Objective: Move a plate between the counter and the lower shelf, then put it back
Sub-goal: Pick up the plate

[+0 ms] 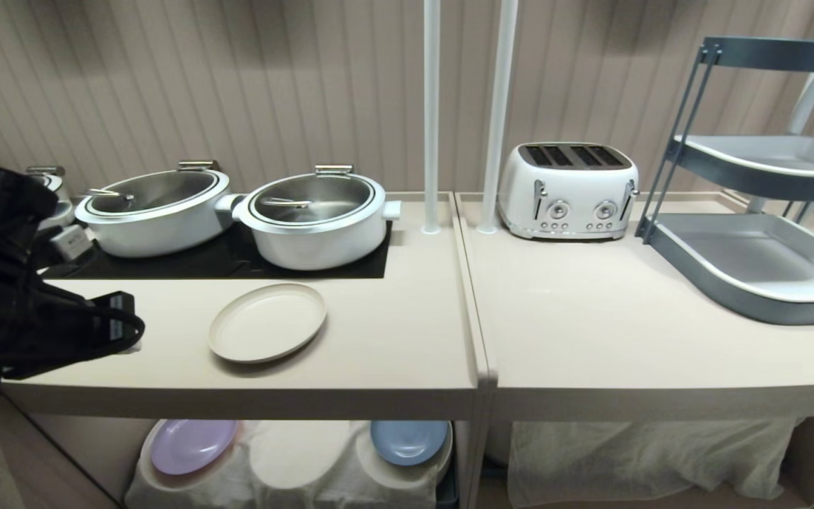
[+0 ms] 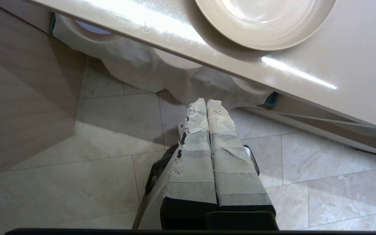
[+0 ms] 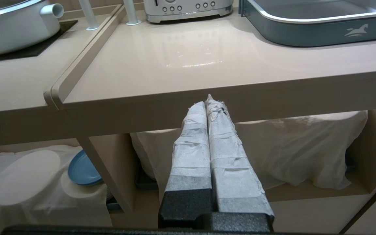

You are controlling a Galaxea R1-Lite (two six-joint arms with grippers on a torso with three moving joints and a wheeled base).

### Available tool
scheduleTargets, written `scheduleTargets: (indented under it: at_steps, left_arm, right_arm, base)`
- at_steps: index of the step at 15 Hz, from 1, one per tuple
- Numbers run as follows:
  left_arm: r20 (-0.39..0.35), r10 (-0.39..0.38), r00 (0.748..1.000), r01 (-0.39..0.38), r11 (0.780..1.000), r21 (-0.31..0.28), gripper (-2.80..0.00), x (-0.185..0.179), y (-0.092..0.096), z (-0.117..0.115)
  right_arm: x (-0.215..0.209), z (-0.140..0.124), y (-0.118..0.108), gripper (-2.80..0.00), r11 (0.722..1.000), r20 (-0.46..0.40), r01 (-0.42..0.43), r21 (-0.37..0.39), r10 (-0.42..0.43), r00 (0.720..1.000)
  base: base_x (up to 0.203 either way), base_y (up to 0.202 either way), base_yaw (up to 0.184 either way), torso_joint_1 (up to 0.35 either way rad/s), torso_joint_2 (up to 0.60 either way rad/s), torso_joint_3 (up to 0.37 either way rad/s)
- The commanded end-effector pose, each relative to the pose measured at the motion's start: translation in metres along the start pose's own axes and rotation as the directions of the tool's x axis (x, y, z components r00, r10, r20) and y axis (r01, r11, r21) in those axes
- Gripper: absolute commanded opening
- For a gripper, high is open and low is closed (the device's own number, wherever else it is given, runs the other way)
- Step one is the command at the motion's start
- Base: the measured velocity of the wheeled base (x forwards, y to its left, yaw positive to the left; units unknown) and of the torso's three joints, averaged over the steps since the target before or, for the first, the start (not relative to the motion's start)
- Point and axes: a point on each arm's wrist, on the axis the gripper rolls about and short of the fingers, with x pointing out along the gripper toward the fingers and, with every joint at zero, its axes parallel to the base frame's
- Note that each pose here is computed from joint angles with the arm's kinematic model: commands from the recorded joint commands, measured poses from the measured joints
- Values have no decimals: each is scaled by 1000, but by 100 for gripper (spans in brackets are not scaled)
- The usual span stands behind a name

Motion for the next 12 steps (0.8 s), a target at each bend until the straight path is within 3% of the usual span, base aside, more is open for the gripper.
scheduleTargets:
  at_steps: [1, 5, 10, 12]
  left_arm:
    - [-74, 23, 997, -23, 1000, -1, -280, 33, -4, 13]
    - [-147, 38, 988, -38, 999, 3, -280, 65, -13, 39]
    - [-261, 74, 962, -74, 997, 11, -280, 87, -17, 50]
    - [-274, 80, 958, -80, 997, 12, -280, 94, -17, 54]
  right_arm:
    - [0, 0, 0, -280, 1000, -1, 0, 1, 0, 1000]
    - [0, 0, 0, -280, 1000, -1, 0, 1, 0, 1000]
    - [0, 0, 0, -280, 1000, -1, 0, 1, 0, 1000]
    - [0, 0, 0, -280, 1000, -1, 0, 1, 0, 1000]
  base:
    - [0, 0, 0, 0, 0, 0]
    - [0, 0, 0, 0, 0, 0]
    - [0, 0, 0, 0, 0, 0]
    - [0, 0, 0, 0, 0, 0]
